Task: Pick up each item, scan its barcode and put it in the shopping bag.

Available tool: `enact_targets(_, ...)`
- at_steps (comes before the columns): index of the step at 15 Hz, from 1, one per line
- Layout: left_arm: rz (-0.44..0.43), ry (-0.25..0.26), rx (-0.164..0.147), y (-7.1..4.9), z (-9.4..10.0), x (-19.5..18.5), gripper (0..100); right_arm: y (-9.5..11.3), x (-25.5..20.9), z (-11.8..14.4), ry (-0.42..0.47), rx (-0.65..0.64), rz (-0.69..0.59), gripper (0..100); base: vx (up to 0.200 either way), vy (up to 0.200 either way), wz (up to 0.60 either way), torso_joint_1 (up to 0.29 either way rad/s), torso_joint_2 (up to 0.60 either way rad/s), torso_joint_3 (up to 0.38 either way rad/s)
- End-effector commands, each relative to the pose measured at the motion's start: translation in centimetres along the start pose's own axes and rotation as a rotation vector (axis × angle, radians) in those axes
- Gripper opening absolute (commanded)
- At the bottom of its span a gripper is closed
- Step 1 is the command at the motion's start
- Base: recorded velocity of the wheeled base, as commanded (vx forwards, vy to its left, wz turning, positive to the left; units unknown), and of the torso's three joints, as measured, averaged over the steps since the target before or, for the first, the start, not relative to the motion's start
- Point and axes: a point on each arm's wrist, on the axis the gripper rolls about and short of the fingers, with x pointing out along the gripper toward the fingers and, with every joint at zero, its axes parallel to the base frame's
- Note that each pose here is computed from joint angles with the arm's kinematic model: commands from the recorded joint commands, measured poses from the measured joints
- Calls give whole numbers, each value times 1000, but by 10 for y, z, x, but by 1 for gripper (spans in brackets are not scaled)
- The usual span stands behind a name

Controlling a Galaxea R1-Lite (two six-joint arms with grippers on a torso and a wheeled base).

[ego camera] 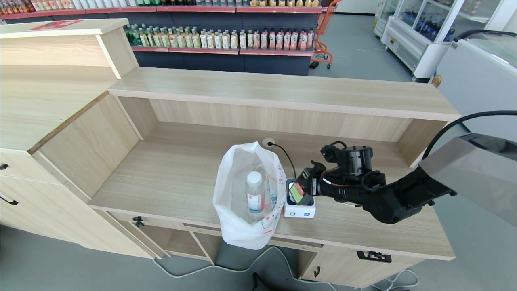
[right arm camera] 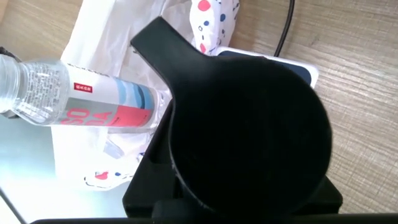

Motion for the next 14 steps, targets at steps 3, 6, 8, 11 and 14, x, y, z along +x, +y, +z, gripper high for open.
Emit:
enact_targets(3, 0, -1, 0, 0, 0, 0, 0, 0, 10, -2, 1, -2, 4, 0, 0, 0, 0, 0, 0, 0)
enact_targets(6, 0, 1, 0, 0, 0, 0, 0, -1, 13, -5, 6, -1, 4, 0, 0, 0, 0, 0, 0, 0)
enact_targets(8, 0, 1, 0, 0, 0, 0, 0, -3, 14, -7, 10, 0, 0, 0, 0, 0, 0, 0, 0, 0)
enact_targets(11, 0, -1, 0, 0, 0, 0, 0, -3, 16, -7, 8, 0, 1, 0, 0, 0, 0, 0, 0, 0)
enact_targets(14, 0, -1, 0, 0, 0, 0, 0, -3, 17, -5, 3, -1, 2, 0, 0, 0, 0, 0, 0, 0)
